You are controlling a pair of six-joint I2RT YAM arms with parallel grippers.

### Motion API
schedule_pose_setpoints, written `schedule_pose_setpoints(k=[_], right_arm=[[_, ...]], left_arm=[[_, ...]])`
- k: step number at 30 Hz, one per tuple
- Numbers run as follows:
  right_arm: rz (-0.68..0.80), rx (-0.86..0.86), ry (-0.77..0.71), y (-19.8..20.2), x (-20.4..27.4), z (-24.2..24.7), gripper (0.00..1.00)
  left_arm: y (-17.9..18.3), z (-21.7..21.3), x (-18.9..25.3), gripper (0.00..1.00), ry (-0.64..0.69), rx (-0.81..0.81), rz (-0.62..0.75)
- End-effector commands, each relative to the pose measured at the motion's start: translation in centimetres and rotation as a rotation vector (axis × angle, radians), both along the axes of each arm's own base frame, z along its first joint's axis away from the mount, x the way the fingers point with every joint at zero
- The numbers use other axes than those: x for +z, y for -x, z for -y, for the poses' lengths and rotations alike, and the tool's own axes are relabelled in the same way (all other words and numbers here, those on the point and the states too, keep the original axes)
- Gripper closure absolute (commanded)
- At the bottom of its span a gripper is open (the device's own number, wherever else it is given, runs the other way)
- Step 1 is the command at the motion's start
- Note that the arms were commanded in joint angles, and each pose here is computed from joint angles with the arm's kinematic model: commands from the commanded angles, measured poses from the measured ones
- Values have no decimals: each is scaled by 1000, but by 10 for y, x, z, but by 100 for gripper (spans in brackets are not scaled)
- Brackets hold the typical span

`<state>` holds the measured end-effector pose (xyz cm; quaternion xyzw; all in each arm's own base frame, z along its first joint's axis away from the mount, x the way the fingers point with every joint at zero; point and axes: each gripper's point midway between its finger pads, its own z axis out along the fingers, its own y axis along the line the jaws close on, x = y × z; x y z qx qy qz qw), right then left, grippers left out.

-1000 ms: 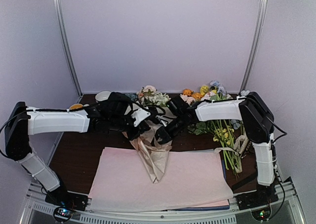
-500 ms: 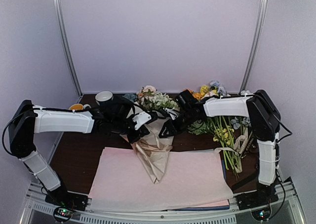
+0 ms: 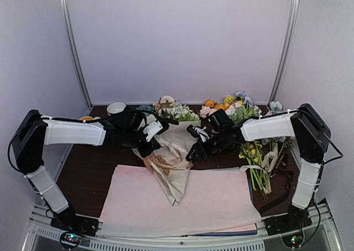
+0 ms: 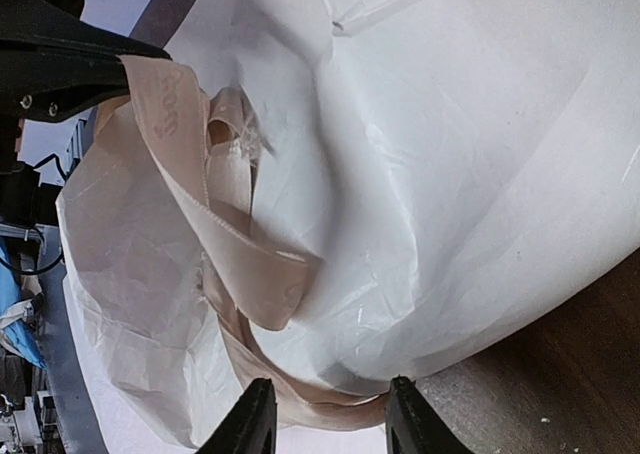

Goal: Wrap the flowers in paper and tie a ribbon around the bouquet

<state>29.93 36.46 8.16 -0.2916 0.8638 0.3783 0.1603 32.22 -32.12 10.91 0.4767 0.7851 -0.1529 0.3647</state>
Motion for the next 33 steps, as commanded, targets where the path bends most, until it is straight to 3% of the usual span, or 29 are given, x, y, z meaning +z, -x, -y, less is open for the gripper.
schedule_pose_setpoints(k=[1, 11, 13, 17, 21, 33], right_arm=[[42, 14, -14, 5, -2, -5, 62], [29, 50, -24, 21, -7, -7, 60], [19, 56, -22, 23, -9, -9, 64], [-1, 78, -46, 30, -5, -11, 85], [-12, 110, -61, 37, 0, -12, 97], [-9, 141, -151, 39, 22, -22, 100]], left_arm=[[-5, 3, 2, 100, 33, 27, -17], [2, 8, 4, 100, 55, -10, -31], [4, 9, 6, 100, 65, -21, -33], [12, 12, 15, 100, 98, -56, -23], [18, 15, 20, 100, 112, -90, -18], [34, 30, -11, 100, 1, -152, -72]])
